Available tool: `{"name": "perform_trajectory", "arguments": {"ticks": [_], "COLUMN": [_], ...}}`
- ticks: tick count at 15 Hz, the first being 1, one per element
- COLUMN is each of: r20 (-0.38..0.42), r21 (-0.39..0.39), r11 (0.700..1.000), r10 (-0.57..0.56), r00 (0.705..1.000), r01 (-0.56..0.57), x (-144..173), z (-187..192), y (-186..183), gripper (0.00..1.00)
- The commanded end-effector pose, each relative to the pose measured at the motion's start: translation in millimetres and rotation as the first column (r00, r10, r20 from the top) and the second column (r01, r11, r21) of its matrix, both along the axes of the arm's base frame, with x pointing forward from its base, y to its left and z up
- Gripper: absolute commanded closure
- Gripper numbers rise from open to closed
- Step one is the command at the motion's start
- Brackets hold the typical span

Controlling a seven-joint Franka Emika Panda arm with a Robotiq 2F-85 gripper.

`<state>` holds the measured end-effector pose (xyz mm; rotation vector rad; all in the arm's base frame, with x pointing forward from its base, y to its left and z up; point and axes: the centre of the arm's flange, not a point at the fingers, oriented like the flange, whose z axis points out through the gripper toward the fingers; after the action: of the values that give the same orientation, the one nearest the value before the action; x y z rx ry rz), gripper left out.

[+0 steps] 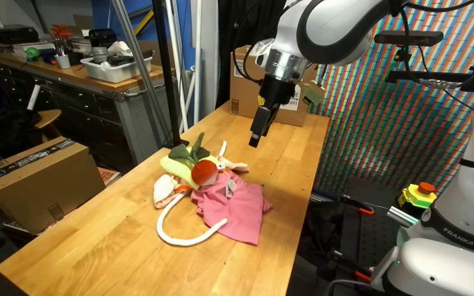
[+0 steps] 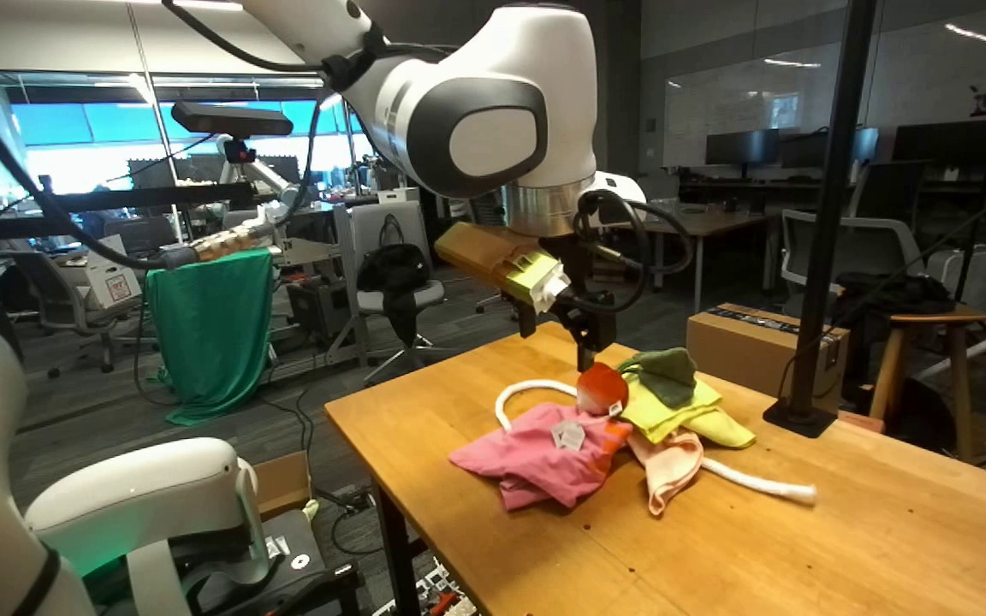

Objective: Move the radish toy, yellow towel and pink t-shirt to the right, move the peach t-shirt to the left

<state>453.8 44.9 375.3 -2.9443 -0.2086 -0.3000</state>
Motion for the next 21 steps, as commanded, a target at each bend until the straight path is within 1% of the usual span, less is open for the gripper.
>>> {"name": "perform_trajectory", "arguments": {"ticks": [1, 4, 6, 9, 12, 14, 17, 21], "r20": [0.091, 0.150, 0.160, 0.163, 0.146, 0.136, 0.129, 0.140], "r21": [0.004, 0.015, 0.027, 0.010, 0.010, 0.001, -0.033, -0.088], "r11": [0.999, 0.999, 0.999, 1.000, 1.000, 1.000, 0.998, 0.993], "r10": [0.039, 0.031, 0.018, 0.009, -0.009, -0.023, -0.045, -0.069], "r00": [0.995, 0.988, 0.987, 0.987, 0.989, 0.990, 0.991, 0.988], "r01": [-0.039, -0.033, -0.022, -0.010, 0.007, 0.023, 0.050, 0.082], "x": [33.3, 52.8, 65.0, 85.0, 100.3, 107.2, 116.6, 125.0], "z": [-10.8, -20.3, -29.0, -49.2, -67.3, -78.3, -91.2, -102.5], "y": [23.3, 43.6, 55.5, 73.2, 84.1, 88.3, 92.5, 93.8], "gripper": [0.00, 0.00, 0.00, 0.00, 0.00, 0.00, 0.00, 0.00]}}
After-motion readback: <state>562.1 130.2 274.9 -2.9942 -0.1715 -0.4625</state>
